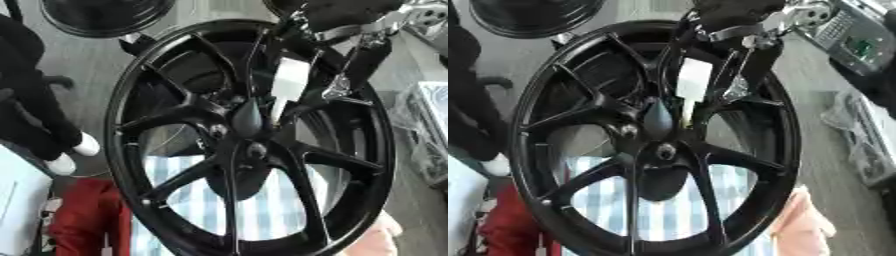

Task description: Pull the pin out of the wheel hub.

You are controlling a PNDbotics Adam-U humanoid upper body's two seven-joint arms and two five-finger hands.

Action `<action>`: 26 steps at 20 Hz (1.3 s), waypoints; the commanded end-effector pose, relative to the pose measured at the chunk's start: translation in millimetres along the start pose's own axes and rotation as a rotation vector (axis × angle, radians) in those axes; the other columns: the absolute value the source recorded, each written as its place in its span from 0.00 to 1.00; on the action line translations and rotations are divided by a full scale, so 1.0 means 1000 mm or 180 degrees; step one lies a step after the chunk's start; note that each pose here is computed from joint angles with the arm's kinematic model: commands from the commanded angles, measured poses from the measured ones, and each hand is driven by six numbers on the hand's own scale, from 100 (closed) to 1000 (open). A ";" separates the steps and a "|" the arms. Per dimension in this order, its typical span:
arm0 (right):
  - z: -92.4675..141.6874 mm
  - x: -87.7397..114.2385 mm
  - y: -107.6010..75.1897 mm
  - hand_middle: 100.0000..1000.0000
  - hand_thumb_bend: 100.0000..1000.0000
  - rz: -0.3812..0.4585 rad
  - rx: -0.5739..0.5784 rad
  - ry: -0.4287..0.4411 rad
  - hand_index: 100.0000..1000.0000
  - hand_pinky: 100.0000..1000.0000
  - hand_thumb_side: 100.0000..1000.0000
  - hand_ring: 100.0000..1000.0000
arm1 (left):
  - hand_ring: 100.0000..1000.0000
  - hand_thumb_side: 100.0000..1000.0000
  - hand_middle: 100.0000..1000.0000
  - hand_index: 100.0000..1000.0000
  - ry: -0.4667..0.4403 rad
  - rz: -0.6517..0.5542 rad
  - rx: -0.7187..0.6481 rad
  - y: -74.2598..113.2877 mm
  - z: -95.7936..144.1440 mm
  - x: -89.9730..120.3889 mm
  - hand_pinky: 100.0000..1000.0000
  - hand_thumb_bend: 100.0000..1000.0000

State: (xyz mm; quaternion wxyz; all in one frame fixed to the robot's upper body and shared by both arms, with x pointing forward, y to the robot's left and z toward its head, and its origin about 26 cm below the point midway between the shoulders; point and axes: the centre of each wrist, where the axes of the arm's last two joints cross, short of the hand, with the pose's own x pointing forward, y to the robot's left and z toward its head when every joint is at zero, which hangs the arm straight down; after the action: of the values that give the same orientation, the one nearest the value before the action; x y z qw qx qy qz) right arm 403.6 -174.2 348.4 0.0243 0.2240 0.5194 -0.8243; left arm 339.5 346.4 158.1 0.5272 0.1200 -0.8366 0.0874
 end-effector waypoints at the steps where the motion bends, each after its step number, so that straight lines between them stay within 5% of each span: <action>1: 0.010 -0.005 -0.013 0.70 0.37 0.0750 0.0929 -0.0645 0.75 0.83 0.22 0.77 | 0.79 0.59 0.69 0.69 -0.0117 -0.0056 -0.0048 0.003 -0.006 0.011 0.67 0.09; 26: 0.003 -0.004 -0.009 0.61 0.37 0.0604 0.0772 -0.0805 0.67 0.80 0.07 0.72 | 0.80 0.60 0.68 0.69 -0.0131 -0.0038 -0.0077 0.001 -0.007 0.013 0.67 0.08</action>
State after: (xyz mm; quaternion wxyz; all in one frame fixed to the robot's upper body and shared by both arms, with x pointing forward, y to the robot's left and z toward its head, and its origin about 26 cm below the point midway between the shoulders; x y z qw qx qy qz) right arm 405.7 -168.4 347.2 0.0185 0.1926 0.5457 -0.8153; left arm 340.7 344.3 159.5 0.5276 0.1150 -0.8377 0.0820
